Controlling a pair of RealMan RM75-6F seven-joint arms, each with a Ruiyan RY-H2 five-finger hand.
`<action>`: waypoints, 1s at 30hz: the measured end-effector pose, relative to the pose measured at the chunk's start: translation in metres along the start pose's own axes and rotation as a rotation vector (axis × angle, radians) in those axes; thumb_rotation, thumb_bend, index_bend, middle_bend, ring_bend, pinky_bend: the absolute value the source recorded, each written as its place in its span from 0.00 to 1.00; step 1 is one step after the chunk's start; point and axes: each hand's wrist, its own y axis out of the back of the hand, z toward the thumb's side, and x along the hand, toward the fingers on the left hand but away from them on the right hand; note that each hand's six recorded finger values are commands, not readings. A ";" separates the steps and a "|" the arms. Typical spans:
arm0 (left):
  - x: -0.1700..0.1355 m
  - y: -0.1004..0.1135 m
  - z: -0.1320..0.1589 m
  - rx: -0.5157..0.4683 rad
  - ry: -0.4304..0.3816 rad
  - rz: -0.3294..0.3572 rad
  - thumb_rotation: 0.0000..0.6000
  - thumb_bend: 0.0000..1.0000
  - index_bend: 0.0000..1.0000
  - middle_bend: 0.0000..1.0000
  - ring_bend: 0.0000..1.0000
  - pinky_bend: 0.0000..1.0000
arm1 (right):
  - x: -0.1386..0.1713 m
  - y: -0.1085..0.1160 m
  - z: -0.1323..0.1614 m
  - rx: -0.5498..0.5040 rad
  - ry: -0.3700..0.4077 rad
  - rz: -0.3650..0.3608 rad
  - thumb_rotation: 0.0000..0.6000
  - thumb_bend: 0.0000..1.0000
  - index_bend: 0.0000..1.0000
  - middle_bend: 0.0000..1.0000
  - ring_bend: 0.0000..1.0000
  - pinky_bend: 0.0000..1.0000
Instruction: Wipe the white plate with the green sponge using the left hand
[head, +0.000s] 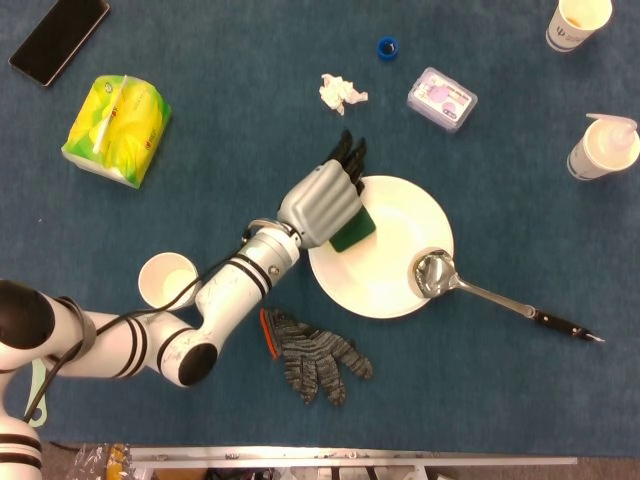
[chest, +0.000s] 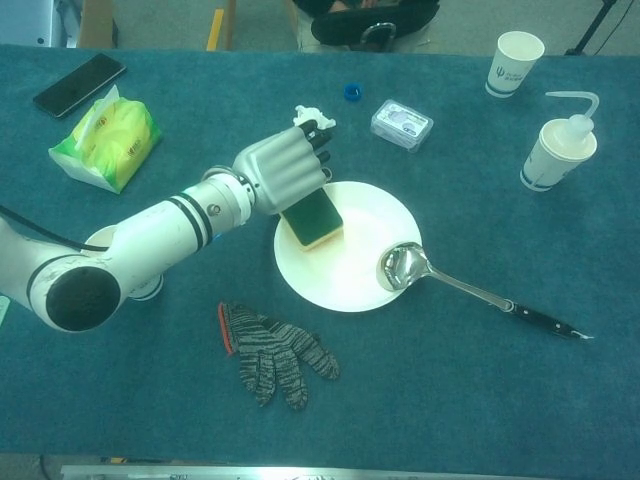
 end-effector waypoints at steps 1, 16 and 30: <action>0.001 -0.001 -0.003 0.004 0.008 -0.001 1.00 0.28 0.34 0.20 0.05 0.08 | 0.000 0.000 0.000 0.000 0.000 0.000 1.00 0.26 0.30 0.29 0.20 0.32; -0.005 0.000 -0.001 -0.002 -0.001 0.002 1.00 0.29 0.34 0.20 0.05 0.08 | -0.001 0.000 0.003 -0.002 0.008 -0.001 1.00 0.26 0.30 0.29 0.20 0.32; -0.017 0.018 0.019 -0.018 -0.053 0.038 1.00 0.29 0.34 0.20 0.05 0.08 | 0.001 0.000 0.002 -0.006 0.007 0.000 1.00 0.26 0.30 0.29 0.20 0.32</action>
